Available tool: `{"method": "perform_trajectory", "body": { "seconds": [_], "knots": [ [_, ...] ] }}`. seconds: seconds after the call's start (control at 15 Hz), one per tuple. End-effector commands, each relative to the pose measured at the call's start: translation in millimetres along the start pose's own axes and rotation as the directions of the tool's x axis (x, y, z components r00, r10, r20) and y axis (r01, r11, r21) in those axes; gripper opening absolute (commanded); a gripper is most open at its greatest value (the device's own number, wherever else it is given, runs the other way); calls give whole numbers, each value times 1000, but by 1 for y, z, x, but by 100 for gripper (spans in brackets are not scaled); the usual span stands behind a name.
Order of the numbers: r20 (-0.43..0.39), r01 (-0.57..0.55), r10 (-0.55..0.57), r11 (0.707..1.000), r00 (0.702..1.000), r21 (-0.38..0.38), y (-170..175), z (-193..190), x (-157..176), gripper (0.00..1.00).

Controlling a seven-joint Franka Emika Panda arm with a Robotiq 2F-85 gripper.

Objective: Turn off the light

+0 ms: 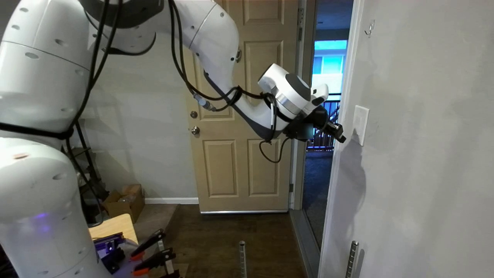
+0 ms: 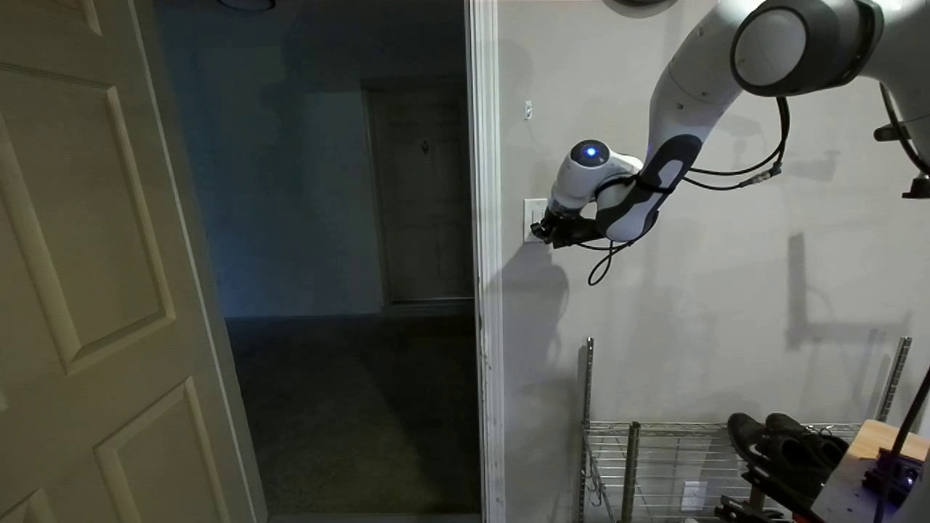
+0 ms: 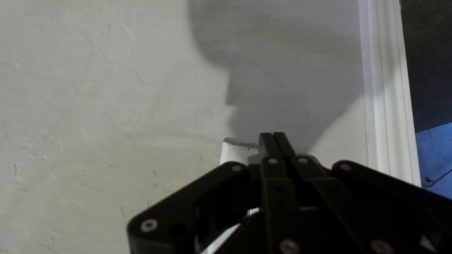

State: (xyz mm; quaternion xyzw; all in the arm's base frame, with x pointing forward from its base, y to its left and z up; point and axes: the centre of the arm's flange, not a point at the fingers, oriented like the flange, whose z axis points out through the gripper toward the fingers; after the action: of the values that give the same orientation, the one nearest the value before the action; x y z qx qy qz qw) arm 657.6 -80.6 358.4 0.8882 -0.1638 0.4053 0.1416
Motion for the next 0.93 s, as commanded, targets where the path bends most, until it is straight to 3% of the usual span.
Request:
{"method": "perform_trajectory", "body": {
  "seconds": [0.0,0.27,0.87],
  "knots": [
    [-33,-41,41,999,999,-9,-3,1,5,5],
    [-55,-68,67,997,996,-30,-5,2,21,5],
    [-16,-122,121,990,992,-74,-11,25,33,5]
  ]
}}
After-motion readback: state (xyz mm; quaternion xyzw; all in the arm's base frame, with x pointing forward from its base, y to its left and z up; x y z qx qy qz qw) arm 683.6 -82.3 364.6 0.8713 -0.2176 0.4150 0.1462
